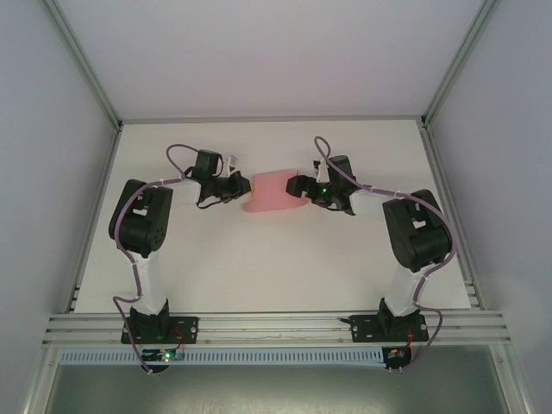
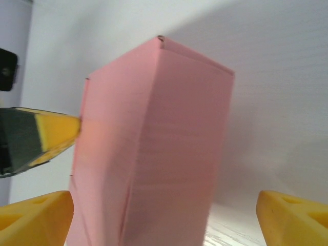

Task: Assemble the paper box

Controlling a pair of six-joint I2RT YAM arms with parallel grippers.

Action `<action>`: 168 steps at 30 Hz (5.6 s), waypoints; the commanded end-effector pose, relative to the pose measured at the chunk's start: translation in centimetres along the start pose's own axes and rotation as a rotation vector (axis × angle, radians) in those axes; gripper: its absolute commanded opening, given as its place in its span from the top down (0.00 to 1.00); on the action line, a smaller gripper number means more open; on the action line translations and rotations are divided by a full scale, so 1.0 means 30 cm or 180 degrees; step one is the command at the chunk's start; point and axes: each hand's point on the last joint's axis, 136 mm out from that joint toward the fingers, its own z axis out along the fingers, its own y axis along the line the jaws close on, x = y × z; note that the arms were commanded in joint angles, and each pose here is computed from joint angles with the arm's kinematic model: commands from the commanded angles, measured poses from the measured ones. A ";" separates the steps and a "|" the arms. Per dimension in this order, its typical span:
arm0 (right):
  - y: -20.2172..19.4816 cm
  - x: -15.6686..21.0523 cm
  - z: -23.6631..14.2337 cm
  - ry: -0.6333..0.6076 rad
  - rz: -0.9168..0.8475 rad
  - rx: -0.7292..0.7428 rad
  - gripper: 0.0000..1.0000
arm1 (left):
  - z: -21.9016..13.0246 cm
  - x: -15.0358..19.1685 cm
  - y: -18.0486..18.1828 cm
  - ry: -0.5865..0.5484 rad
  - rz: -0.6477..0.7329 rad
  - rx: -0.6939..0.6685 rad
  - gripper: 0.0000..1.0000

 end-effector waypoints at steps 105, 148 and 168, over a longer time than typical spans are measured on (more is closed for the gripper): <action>0.276 -0.070 -0.253 0.0355 0.1891 -0.0838 0.02 | -0.081 0.184 -0.434 -0.0373 0.5362 -0.1636 0.62; 0.273 0.079 -0.340 0.0243 -0.2318 0.0019 0.27 | -0.067 0.409 -0.255 0.2038 0.4074 -0.0415 0.61; 0.211 0.076 -0.240 0.0499 -0.2507 0.0163 0.72 | -0.028 0.409 -0.235 0.2130 0.3932 -0.0431 0.61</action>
